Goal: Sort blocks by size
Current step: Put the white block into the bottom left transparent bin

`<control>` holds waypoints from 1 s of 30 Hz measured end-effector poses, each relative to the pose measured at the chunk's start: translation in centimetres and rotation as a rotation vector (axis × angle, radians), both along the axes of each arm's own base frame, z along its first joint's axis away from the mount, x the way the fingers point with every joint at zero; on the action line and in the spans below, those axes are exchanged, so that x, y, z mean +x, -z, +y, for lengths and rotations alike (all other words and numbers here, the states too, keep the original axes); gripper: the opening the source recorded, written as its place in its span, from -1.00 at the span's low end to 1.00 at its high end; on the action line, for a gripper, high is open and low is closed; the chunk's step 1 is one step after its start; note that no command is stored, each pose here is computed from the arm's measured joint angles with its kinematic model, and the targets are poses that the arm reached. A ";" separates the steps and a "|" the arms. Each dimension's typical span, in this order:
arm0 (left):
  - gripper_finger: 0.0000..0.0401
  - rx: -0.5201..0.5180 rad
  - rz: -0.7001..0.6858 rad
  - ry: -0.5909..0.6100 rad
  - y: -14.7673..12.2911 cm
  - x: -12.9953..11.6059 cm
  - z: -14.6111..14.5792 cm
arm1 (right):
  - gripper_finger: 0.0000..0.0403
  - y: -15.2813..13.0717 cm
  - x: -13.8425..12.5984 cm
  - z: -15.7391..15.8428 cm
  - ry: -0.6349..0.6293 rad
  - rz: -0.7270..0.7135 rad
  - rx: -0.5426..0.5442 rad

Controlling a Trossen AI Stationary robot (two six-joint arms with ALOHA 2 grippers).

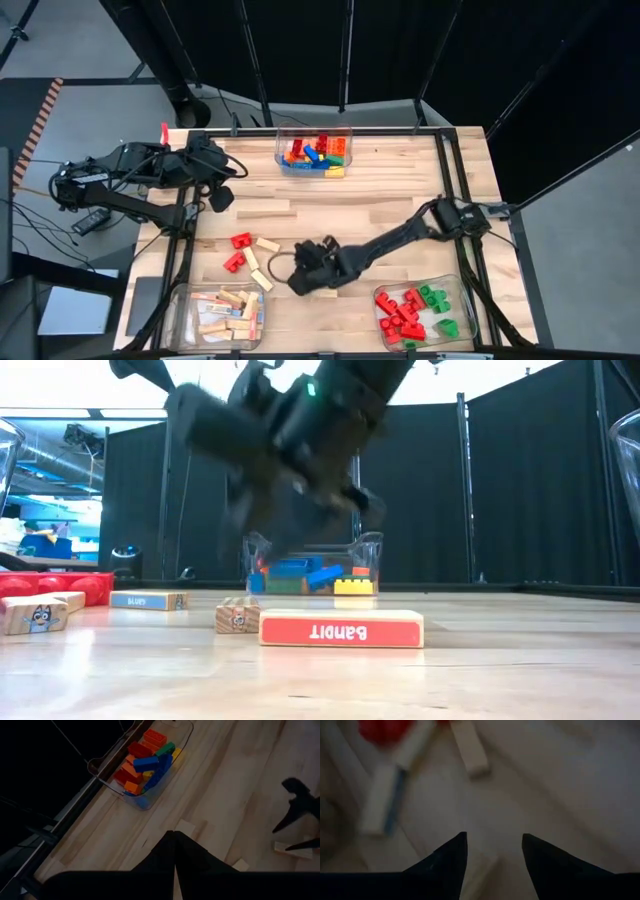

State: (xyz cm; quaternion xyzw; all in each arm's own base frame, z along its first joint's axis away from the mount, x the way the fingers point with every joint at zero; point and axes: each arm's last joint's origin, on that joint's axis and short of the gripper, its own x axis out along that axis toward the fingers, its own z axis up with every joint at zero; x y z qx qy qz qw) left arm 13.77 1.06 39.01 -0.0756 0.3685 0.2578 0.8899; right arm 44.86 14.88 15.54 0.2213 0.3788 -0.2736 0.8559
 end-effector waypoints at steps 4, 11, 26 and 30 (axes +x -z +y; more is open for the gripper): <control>-0.93 -0.001 0.000 0.000 0.0 0.0 0.0 | -0.03 3.0 0.0 1.4 0.040 0.022 0.061; -0.93 -0.013 -0.002 0.002 0.0 0.0 0.0 | -0.06 4.9 -0.1 1.9 0.076 0.060 0.116; -0.93 -0.016 -0.002 0.003 0.0 0.0 0.0 | -0.63 3.8 -0.6 -0.3 -0.061 0.222 0.047; -0.93 -0.016 -0.002 0.003 0.0 0.0 0.0 | -0.63 1.5 -0.9 -3.7 -0.098 0.292 -0.063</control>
